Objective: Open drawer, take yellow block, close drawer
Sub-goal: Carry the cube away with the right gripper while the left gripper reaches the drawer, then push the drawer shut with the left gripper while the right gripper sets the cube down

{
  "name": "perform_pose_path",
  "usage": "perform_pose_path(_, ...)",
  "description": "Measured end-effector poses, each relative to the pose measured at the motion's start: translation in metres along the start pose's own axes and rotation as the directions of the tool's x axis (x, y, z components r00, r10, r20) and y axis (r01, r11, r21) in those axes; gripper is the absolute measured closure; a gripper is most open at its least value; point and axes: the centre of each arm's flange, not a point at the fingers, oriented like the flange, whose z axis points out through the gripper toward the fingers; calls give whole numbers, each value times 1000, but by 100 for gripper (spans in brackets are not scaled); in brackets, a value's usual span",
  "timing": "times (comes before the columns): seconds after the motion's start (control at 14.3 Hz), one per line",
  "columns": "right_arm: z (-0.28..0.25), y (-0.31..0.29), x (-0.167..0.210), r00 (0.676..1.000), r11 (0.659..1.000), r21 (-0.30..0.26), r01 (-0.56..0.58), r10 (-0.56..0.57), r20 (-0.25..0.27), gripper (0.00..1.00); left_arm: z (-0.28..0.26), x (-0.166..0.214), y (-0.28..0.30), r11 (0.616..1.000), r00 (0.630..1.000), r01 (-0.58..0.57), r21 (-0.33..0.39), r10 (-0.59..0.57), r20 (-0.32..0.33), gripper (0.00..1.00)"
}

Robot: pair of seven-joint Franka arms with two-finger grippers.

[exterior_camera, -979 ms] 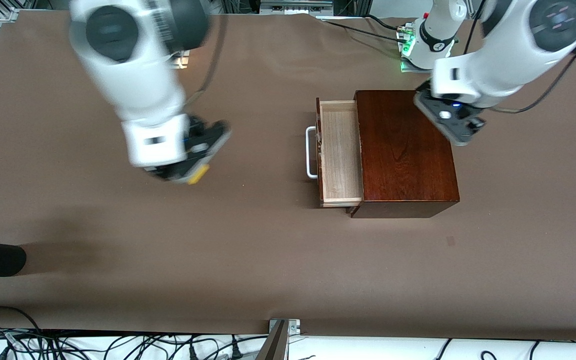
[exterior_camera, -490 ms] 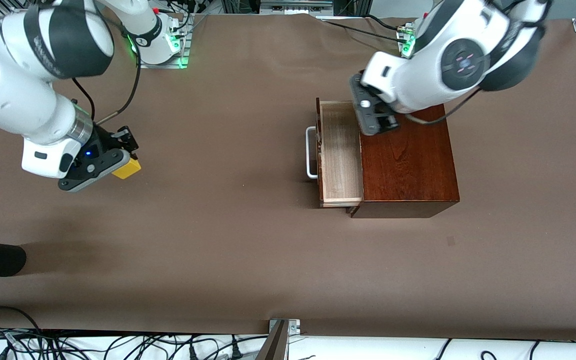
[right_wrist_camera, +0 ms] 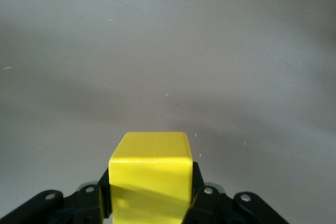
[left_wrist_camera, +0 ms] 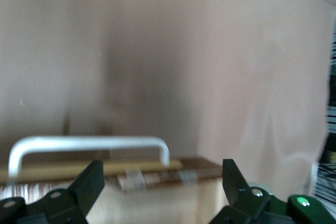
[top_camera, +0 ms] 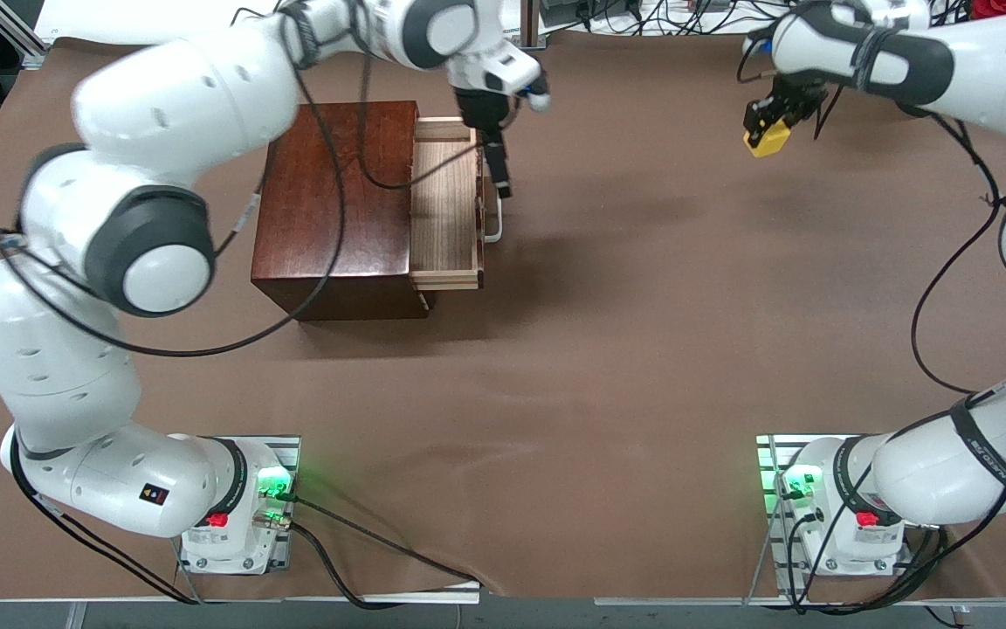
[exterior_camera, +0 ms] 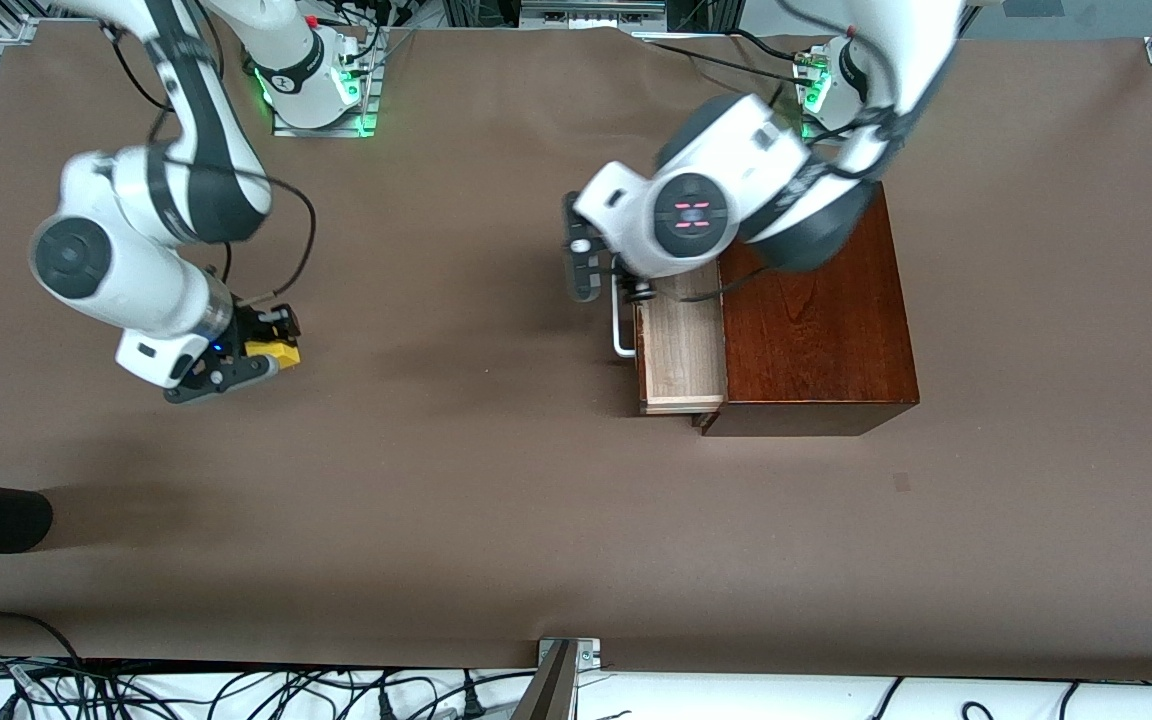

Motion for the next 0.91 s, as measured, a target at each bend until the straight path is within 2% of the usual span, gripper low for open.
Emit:
perform_pose_path(0.07,22,6,0,1000,1000,-4,-26,26,-8,44,14,17,2,998,999,-40,43,39,9,0)
perform_pose_path(0.28,78,21,-2,997,997,-14,-72,72,-34,44,50,49,20,976,980,-161,144,141,137,0)
perform_pose_path(0.42,100,27,-5,995,996,-15,-92,92,-26,44,68,53,24,971,969,-188,149,159,187,0)
perform_pose_path(0.7,126,28,-12,993,994,-19,-110,110,-32,44,98,23,-3,976,947,-171,132,125,297,0)
perform_pose_path(0.91,140,28,-16,992,993,-22,-120,119,-43,44,98,18,-7,979,943,-163,121,119,309,0)
